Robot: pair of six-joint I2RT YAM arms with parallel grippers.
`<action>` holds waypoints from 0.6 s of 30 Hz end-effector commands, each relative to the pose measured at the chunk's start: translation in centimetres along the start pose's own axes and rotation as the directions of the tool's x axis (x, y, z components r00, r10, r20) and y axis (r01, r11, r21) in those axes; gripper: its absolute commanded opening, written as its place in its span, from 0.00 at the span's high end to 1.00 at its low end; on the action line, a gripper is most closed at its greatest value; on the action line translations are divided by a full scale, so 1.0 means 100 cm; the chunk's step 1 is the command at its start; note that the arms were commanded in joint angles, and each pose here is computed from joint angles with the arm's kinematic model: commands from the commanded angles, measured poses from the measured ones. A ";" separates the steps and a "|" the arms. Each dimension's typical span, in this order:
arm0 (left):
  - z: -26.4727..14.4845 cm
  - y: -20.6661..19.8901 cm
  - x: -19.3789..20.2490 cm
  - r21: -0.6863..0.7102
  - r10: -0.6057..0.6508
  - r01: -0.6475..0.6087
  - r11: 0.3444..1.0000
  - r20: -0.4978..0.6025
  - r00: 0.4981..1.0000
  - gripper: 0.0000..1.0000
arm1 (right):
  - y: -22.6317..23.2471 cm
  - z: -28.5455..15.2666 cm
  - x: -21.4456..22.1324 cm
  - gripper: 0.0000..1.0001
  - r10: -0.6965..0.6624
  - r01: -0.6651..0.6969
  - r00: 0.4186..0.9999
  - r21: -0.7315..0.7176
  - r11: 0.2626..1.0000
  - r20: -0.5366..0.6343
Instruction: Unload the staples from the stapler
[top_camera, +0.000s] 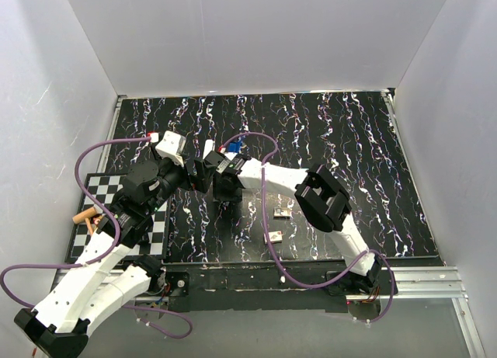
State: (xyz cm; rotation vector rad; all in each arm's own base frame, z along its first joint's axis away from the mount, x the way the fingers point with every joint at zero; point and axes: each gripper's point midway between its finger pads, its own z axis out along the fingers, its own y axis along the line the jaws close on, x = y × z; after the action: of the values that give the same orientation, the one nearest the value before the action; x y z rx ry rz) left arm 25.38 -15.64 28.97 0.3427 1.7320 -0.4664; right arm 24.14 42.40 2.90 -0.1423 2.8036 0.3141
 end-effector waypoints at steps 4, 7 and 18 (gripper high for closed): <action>-0.004 -0.001 -0.007 0.006 0.002 -0.002 1.000 0.025 1.000 0.02 | -0.004 0.010 0.005 0.51 -0.026 0.026 1.000 0.044 0.999 -0.009; -0.004 -0.002 -0.007 0.010 0.002 -0.002 1.000 0.026 1.000 0.02 | -0.006 0.010 0.006 0.54 -0.041 0.041 0.999 0.056 0.998 -0.006; -0.005 -0.003 -0.007 0.016 0.002 -0.002 1.000 0.026 1.000 0.02 | -0.001 0.011 0.005 0.60 -0.136 0.133 0.991 0.105 0.985 0.018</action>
State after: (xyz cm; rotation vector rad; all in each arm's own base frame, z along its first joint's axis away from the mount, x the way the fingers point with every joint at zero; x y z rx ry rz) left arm 25.28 -15.66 29.07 0.3447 1.7280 -0.4706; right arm 24.05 42.94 2.70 -0.2509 2.7685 0.2307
